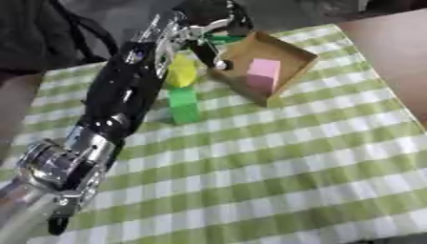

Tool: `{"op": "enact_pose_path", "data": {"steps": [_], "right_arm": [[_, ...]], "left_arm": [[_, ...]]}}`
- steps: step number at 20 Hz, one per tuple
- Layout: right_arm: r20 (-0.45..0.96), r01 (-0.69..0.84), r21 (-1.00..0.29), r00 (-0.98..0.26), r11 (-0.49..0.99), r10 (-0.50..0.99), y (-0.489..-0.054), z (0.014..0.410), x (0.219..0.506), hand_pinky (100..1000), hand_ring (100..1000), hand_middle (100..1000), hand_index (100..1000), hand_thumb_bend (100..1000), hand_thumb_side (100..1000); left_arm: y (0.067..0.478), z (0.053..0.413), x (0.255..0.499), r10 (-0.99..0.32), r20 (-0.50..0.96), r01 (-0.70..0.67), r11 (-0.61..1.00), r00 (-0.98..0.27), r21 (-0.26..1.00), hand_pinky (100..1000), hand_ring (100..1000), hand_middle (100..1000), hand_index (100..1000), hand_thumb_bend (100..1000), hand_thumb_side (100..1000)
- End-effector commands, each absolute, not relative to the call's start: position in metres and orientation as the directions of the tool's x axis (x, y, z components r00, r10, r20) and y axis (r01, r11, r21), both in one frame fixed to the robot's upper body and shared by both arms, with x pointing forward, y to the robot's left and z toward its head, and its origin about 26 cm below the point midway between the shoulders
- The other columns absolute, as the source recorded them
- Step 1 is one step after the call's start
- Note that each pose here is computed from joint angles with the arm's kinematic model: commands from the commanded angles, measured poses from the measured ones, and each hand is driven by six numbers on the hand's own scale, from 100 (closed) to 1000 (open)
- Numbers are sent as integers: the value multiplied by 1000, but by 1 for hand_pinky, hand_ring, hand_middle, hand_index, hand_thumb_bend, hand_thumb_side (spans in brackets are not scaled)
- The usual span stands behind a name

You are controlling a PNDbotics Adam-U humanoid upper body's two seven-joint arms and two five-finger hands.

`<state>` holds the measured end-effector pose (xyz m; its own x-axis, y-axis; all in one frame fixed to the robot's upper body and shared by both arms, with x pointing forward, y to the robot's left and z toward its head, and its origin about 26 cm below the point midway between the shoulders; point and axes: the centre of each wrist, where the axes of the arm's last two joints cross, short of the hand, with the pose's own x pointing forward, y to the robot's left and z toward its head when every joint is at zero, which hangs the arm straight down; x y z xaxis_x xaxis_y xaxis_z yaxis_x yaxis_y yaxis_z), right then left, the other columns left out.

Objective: Pick up objects on the table and place them in the box.

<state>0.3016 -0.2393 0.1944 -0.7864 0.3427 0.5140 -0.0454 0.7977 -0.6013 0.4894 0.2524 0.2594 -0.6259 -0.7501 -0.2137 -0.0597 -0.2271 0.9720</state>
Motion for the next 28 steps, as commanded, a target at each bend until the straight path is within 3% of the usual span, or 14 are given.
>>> {"op": "enact_pose_path", "data": {"steps": [1,10,15,19,28], "right_arm": [[491,-19,-610,-794,792,359,-243,202,299,841,723,693,953,100,400],[504,-13,-606,-780,795,371,-245,199,298,840,719,692,952,100,397],[505,-12,-606,-779,795,373,-245,199,298,840,718,692,951,100,395],[506,-11,-606,-777,795,375,-245,198,298,840,718,691,951,100,397],[509,-11,-605,-774,796,376,-245,198,297,840,717,691,950,100,398]], "left_arm": [[275,278,483,-754,-239,-21,-287,-612,958,833,712,720,855,588,201],[302,264,479,-769,-159,171,-330,-619,928,815,700,710,850,666,234],[305,251,482,-777,-72,282,-311,-626,908,792,684,701,848,767,323],[306,242,485,-783,-43,362,-335,-620,870,784,675,695,847,799,337],[299,225,490,-777,8,444,-351,-629,825,765,654,674,840,788,352]]}}
